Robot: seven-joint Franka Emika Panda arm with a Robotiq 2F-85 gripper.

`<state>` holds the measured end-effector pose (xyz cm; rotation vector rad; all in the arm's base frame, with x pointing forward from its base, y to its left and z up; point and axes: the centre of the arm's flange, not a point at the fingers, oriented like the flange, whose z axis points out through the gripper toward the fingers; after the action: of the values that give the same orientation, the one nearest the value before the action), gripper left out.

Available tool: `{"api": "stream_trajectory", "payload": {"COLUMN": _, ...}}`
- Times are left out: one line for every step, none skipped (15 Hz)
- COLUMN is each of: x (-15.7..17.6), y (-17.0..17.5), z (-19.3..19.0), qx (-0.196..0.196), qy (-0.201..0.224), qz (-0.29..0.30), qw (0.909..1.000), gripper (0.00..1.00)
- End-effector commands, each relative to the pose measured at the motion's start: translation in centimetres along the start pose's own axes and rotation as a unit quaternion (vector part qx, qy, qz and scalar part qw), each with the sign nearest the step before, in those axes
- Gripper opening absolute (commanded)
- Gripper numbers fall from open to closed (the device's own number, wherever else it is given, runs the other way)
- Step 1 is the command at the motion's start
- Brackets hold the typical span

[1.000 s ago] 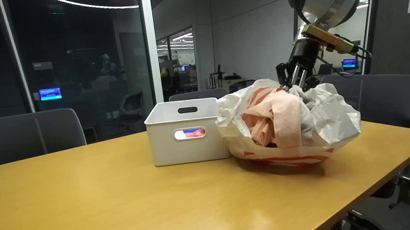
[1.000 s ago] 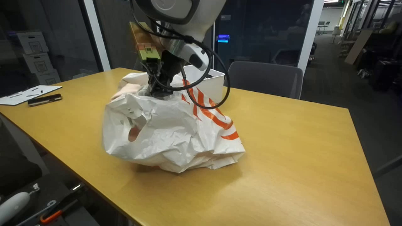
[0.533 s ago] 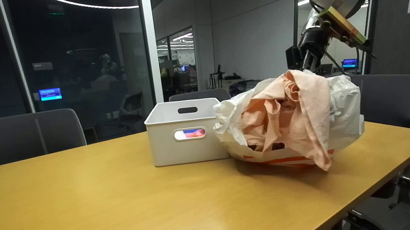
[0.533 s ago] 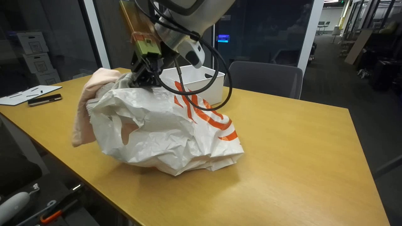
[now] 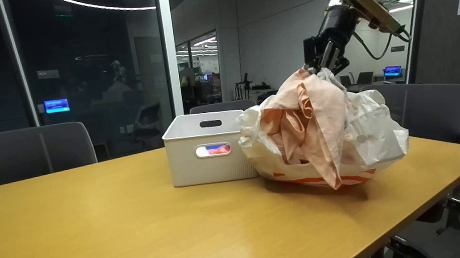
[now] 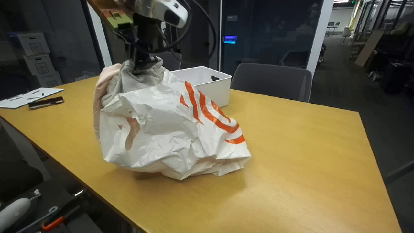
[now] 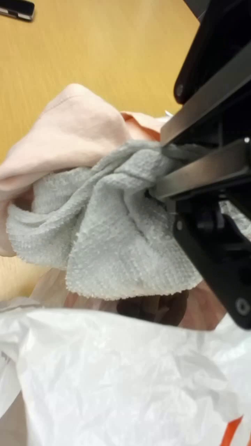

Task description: Remove the shirt, towel and moose from the plastic bag and put them in the white storage container.

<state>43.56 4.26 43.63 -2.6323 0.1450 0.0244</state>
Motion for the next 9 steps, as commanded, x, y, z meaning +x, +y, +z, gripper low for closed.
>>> {"api": "stream_trajectory", "payload": {"x": -4.6, "y": -6.8, "z": -1.3, "qx": -0.064, "qy": 0.092, "qz": -0.033, "qw": 0.9932, "gripper": 0.07}}
{"api": "stream_trajectory", "payload": {"x": -4.8, "y": -6.9, "z": -2.1, "qx": -0.075, "qy": 0.11, "qz": -0.036, "qw": 0.9904, "gripper": 0.07}}
{"api": "stream_trajectory", "payload": {"x": -5.4, "y": -7.7, "z": -2.5, "qx": -0.087, "qy": 0.131, "qz": -0.042, "qw": 0.9866, "gripper": 0.07}}
{"api": "stream_trajectory", "payload": {"x": -5.8, "y": -8.5, "z": -3.1, "qx": -0.098, "qy": 0.153, "qz": -0.046, "qw": 0.9823, "gripper": 0.07}}
{"api": "stream_trajectory", "payload": {"x": -6.3, "y": -9.1, "z": -3.8, "qx": -0.108, "qy": 0.173, "qz": -0.051, "qw": 0.9775, "gripper": 0.07}}
{"api": "stream_trajectory", "payload": {"x": -6.6, "y": -9.9, "z": -4.4, "qx": -0.118, "qy": 0.194, "qz": -0.054, "qw": 0.9723, "gripper": 0.07}}
{"api": "stream_trajectory", "payload": {"x": -6.8, "y": -11.0, "z": -4.9, "qx": -0.128, "qy": 0.215, "qz": -0.057, "qw": 0.9666, "gripper": 0.07}}
{"api": "stream_trajectory", "payload": {"x": -6.8, "y": -11.7, "z": -5.4, "qx": -0.139, "qy": 0.234, "qz": -0.059, "qw": 0.9604, "gripper": 0.07}}
{"api": "stream_trajectory", "payload": {"x": -6.7, "y": -12.5, "z": -5.8, "qx": -0.148, "qy": 0.255, "qz": -0.061, "qw": 0.9536, "gripper": 0.07}}
